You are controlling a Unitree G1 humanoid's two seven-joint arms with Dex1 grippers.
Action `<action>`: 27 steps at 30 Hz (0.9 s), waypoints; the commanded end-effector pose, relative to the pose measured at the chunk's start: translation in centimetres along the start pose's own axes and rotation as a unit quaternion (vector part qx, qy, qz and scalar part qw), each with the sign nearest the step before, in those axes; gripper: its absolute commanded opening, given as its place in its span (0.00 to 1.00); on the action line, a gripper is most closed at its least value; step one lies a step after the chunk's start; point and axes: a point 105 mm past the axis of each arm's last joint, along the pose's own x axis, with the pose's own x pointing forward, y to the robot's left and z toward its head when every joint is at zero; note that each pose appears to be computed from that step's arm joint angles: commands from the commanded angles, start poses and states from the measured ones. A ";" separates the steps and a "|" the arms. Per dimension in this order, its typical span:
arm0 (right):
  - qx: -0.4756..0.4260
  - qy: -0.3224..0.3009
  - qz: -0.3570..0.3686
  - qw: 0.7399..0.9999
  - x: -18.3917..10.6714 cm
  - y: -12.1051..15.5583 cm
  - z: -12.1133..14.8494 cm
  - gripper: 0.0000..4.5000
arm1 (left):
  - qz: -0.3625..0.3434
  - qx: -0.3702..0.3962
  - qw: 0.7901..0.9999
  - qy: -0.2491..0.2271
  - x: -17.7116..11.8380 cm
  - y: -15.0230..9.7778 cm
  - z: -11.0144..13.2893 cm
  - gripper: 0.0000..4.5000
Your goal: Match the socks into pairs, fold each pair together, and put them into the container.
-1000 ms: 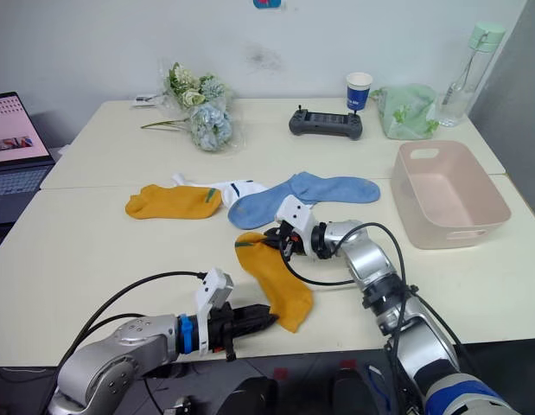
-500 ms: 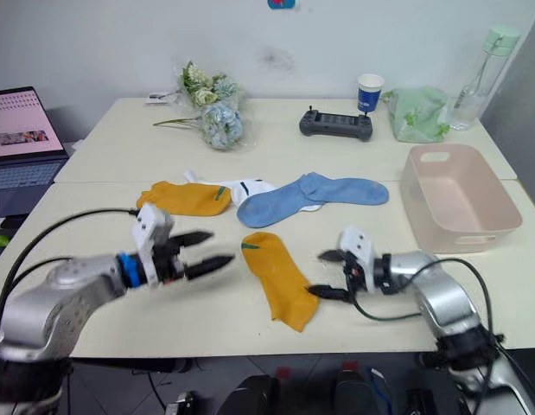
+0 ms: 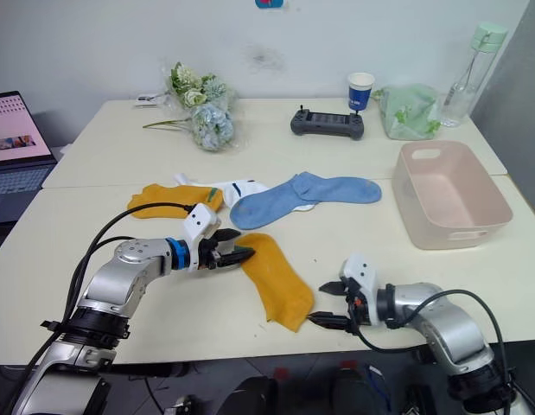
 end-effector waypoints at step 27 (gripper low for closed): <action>-0.085 0.025 -0.048 0.995 -2.8 -7.7 4.3 0.00 | 0.125 -0.219 0.964 -0.085 -3.9 -9.3 -0.7 0.01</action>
